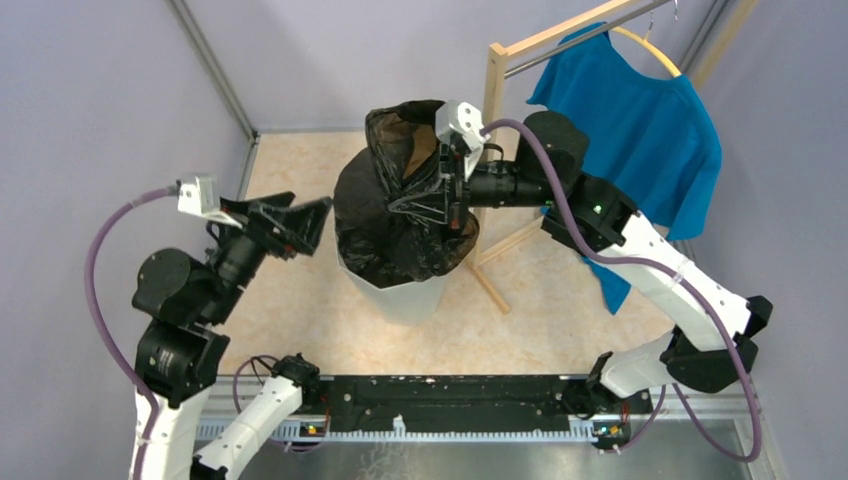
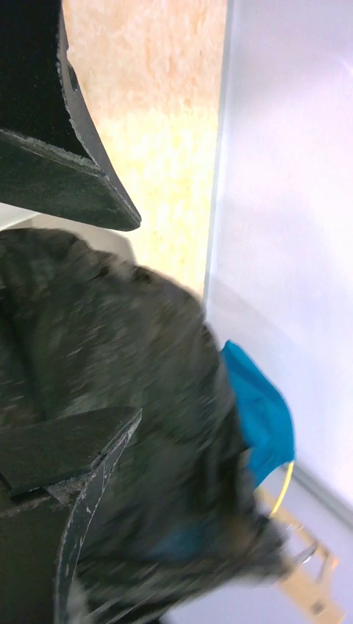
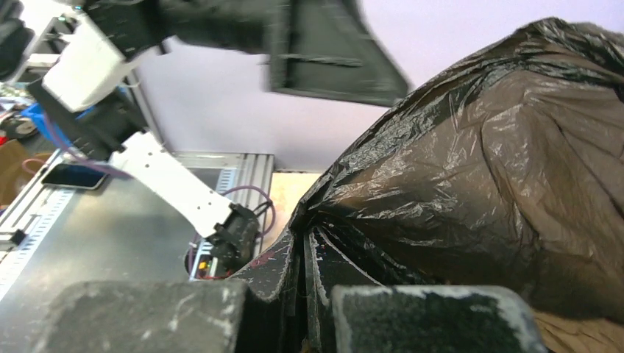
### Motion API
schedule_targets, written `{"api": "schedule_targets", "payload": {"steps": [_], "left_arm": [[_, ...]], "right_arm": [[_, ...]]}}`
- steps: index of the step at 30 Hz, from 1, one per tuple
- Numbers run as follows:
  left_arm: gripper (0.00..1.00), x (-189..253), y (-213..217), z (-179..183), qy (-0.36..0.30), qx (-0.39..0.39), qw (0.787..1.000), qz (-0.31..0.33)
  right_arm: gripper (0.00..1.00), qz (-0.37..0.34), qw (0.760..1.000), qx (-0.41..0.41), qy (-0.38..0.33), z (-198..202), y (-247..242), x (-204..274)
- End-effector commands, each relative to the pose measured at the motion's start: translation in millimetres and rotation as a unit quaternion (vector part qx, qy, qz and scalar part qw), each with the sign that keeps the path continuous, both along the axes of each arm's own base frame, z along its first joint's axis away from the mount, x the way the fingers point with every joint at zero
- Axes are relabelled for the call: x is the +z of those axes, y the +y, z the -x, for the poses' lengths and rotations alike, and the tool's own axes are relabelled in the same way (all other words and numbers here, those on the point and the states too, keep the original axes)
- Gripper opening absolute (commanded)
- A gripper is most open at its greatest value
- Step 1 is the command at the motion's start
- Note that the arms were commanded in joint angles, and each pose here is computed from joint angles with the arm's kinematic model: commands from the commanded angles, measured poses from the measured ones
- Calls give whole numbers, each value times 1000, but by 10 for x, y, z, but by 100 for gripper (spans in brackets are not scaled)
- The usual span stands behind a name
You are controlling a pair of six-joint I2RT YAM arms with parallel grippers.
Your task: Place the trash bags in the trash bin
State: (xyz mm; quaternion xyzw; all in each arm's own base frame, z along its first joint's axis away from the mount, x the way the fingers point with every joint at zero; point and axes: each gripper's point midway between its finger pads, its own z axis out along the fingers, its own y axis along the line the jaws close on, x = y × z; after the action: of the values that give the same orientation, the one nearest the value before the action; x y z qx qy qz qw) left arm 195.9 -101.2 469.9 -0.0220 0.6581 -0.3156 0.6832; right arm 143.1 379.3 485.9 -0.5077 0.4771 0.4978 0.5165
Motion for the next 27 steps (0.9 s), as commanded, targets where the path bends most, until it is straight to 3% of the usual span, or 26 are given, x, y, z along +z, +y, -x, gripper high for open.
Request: {"api": "schedule_targets", "payload": {"steps": [1, 8, 12, 16, 22, 24, 27], "left_arm": [[95, -26, 15, -687, 77, 75, 994, -1], [99, 404, -320, -1208, 22, 31, 999, -29], [98, 333, -859, -1372, 53, -115, 992, -12], [95, 324, -1342, -1226, 23, -296, 955, 0], [85, -231, -1667, -933, 52, -490, 870, -26], [82, -391, -1644, -826, 53, -505, 860, -47], [80, -605, -1540, -694, 56, -484, 869, -87]], "right_arm": [[0, -16, 998, 58, -15, 289, -120, 132], [0, -22, 994, 102, 27, 377, -8, -17], [0, -26, 991, 125, 35, 437, 14, -9], [0, -23, 989, 137, 43, 462, 37, -33], [0, -23, 988, 144, 44, 492, 43, -50], [0, -25, 988, 144, 43, 493, 41, -45], [0, -26, 989, 140, 39, 488, 32, -40]]}}
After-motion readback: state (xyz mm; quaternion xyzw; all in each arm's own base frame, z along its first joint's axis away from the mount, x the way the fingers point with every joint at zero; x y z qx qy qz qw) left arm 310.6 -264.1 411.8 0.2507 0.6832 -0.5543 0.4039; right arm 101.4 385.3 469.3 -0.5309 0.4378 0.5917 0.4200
